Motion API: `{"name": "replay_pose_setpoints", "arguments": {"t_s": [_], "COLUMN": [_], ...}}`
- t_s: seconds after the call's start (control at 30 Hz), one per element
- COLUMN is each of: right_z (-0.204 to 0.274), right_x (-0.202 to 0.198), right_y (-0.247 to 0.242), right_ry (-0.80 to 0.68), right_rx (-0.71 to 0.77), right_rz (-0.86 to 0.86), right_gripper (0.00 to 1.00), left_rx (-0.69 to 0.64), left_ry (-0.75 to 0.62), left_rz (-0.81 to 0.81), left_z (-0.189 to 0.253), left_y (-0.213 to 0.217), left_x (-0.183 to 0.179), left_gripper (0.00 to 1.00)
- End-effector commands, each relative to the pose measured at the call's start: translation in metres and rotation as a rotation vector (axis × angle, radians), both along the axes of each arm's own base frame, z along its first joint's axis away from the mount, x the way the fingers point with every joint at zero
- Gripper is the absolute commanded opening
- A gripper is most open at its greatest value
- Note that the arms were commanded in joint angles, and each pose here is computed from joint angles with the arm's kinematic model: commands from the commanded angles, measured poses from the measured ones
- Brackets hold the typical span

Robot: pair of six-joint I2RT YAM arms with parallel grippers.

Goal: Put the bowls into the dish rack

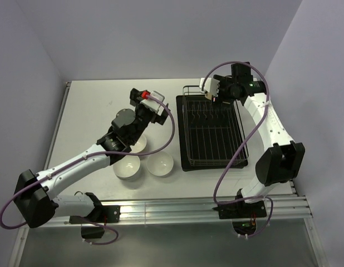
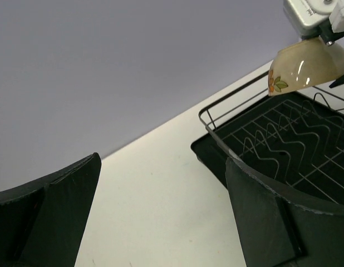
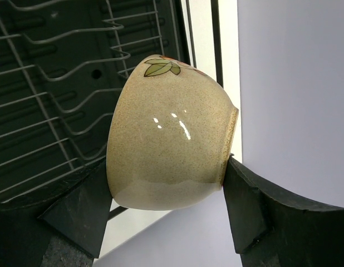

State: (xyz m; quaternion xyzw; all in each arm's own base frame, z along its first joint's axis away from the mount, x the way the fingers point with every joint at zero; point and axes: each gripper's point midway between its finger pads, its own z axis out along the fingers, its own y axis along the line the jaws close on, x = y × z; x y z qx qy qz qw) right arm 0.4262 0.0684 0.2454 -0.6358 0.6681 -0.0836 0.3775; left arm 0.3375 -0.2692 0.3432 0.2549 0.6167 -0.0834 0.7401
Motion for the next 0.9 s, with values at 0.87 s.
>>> {"name": "replay_pose_setpoints", "arguments": {"t_s": [0.87], "right_z": [-0.013], "right_x": [0.08], "right_y": [-0.026], "right_ry": [-0.171], "right_rx": [-0.158], "right_rz": [0.016], "right_gripper": [0.0], "left_rx": [-0.087], "left_ry": [0.109], "left_rz": [0.028], "left_z": [0.009], "left_y": [0.017], "left_x": [0.002], "left_gripper": [0.99]}}
